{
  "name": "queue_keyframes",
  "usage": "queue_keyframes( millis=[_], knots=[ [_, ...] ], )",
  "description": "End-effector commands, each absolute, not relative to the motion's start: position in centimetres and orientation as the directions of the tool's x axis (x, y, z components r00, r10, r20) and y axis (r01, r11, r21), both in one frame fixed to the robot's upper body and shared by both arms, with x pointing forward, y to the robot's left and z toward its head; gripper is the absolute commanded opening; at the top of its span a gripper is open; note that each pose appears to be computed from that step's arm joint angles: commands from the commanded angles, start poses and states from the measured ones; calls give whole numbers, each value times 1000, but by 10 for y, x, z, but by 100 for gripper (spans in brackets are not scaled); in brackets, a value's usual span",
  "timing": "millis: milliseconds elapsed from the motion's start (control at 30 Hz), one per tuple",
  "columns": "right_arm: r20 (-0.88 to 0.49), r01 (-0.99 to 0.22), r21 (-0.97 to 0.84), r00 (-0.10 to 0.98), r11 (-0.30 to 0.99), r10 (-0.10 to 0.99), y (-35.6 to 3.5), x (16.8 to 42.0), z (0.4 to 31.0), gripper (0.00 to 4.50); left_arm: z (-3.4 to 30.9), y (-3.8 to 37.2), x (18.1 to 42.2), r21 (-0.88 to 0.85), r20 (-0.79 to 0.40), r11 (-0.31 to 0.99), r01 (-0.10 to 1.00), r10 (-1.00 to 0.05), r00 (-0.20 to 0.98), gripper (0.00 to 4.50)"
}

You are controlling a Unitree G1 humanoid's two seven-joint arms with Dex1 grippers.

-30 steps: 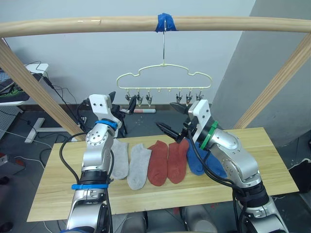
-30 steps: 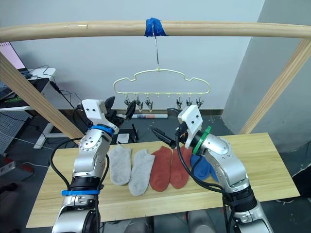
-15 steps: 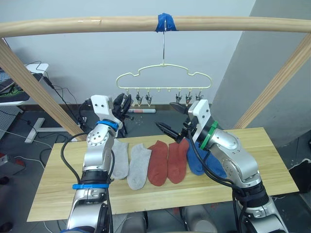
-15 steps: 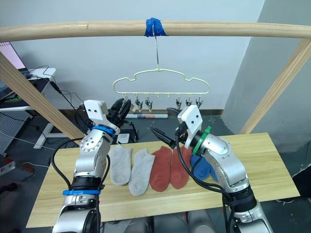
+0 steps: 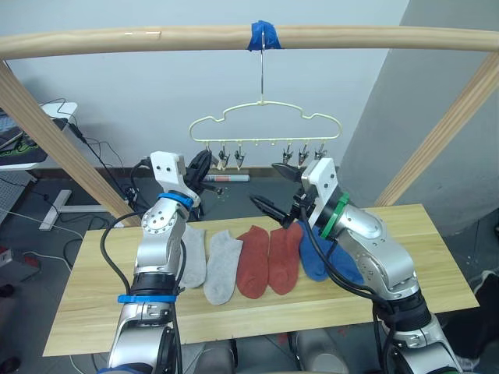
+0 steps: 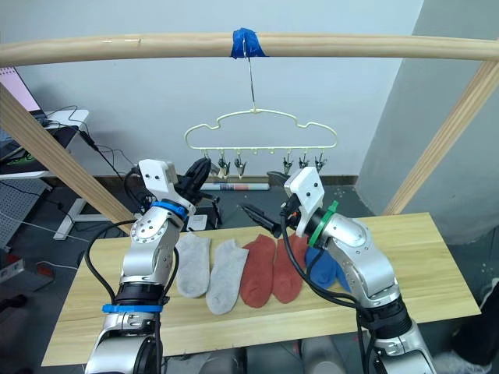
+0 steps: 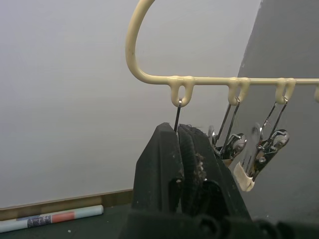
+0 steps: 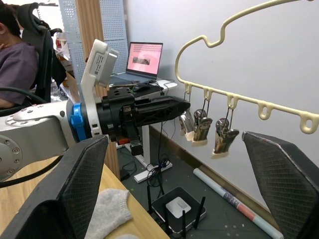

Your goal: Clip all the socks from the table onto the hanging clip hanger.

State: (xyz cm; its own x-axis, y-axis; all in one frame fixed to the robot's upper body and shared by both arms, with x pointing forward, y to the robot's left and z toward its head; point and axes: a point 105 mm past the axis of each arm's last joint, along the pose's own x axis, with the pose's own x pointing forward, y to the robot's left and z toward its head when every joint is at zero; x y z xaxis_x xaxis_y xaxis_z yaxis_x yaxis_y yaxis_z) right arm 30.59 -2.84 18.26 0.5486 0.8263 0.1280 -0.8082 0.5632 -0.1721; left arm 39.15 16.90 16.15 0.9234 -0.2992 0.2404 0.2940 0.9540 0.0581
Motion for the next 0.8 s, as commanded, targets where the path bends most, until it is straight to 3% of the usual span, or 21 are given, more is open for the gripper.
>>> queue_keyframes(
  millis=[33, 133, 200, 333, 533, 800],
  knots=[
    [48, -777, -228, 593, 587, 804, -45, 307, 172, 450, 174, 168, 387, 82, 235, 943, 322, -332, 914, 1],
    [-203, -711, -220, 703, 668, 682, -103, 317, 122, 450, 174, 171, 381, 38, 151, 916, 400, -401, 903, 1],
    [-288, -639, -193, 762, 744, 580, -147, 324, 99, 450, 173, 171, 377, -6, 85, 888, 460, -458, 885, 1],
    [-480, -587, -285, 772, 758, 417, -210, 330, 59, 450, 173, 165, 365, -100, -28, 821, 563, -567, 823, 1],
    [-523, -581, -268, 758, 769, 390, -216, 349, 47, 450, 177, 156, 348, -252, -94, 718, 649, -686, 722, 1],
    [-574, -630, -290, 717, 720, 396, -211, 365, 29, 450, 165, 162, 336, -301, -156, 709, 638, -696, 701, 1]
  ],
)
